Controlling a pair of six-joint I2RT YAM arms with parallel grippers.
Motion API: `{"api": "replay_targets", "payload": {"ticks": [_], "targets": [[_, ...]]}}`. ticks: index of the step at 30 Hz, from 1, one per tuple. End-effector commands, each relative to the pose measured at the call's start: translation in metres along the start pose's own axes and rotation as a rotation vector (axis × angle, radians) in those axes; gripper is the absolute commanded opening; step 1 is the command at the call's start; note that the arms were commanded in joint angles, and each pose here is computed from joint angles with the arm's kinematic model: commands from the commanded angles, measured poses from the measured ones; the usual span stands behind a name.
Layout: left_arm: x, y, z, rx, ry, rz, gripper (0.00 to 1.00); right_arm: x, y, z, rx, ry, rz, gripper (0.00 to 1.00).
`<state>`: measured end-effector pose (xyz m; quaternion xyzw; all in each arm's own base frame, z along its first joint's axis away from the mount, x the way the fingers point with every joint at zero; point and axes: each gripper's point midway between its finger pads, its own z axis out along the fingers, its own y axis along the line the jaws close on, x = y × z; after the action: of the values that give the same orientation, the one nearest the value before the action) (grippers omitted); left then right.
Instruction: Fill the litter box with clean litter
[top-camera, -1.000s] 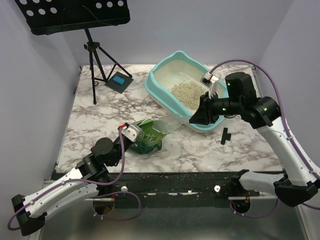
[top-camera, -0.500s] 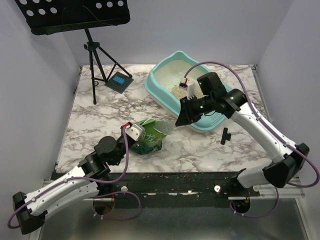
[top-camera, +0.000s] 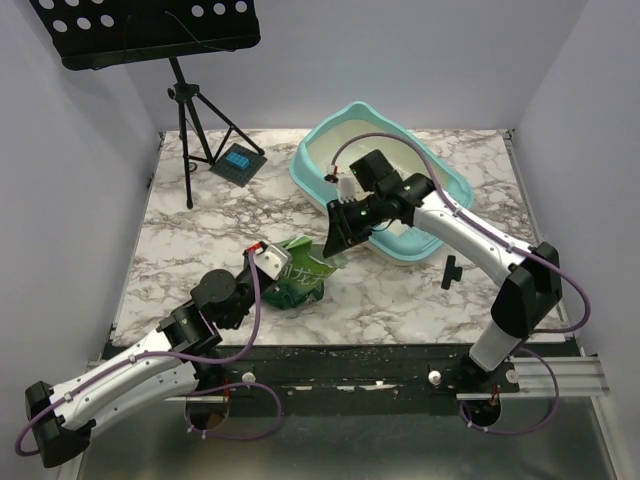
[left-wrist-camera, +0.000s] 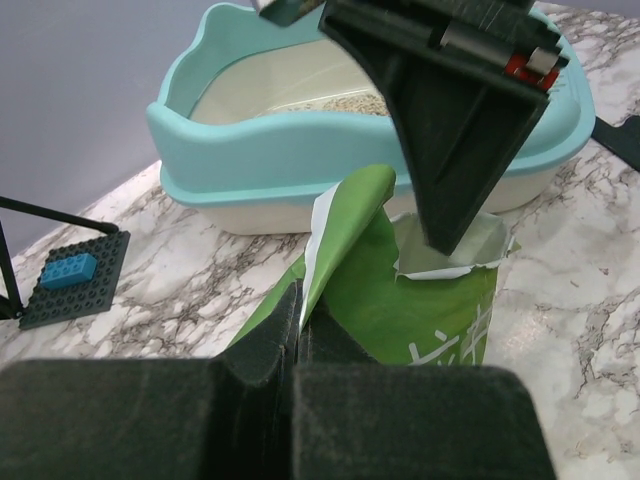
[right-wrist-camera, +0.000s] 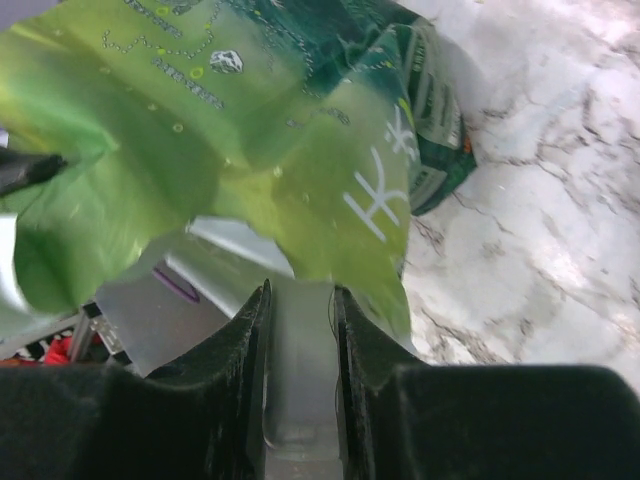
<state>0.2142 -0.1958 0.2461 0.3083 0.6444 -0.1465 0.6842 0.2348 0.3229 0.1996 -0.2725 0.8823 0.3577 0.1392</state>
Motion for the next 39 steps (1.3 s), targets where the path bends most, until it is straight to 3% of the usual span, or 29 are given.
{"api": "replay_targets", "payload": {"ticks": [1, 8, 17, 27, 39], "targets": [[-0.010, 0.005, -0.003, -0.020, -0.017, -0.021, 0.00, 0.008, -0.013, 0.037, 0.008, 0.049, 0.058, 0.00], [-0.012, 0.006, -0.005, -0.021, -0.025, -0.018, 0.00, 0.015, 0.004, 0.067, -0.205, 0.062, 0.141, 0.00], [-0.009, 0.004, -0.005, -0.012, -0.023, -0.009, 0.00, 0.020, 0.041, 0.068, -0.551, 0.012, 0.181, 0.00], [-0.010, 0.001, -0.004, 0.010, -0.036, 0.002, 0.00, 0.022, 0.062, 0.038, -0.685, -0.068, 0.177, 0.00], [-0.007, -0.004, -0.004, 0.034, -0.039, 0.017, 0.00, 0.014, 0.047, -0.010, -0.797, -0.226, 0.272, 0.00]]}}
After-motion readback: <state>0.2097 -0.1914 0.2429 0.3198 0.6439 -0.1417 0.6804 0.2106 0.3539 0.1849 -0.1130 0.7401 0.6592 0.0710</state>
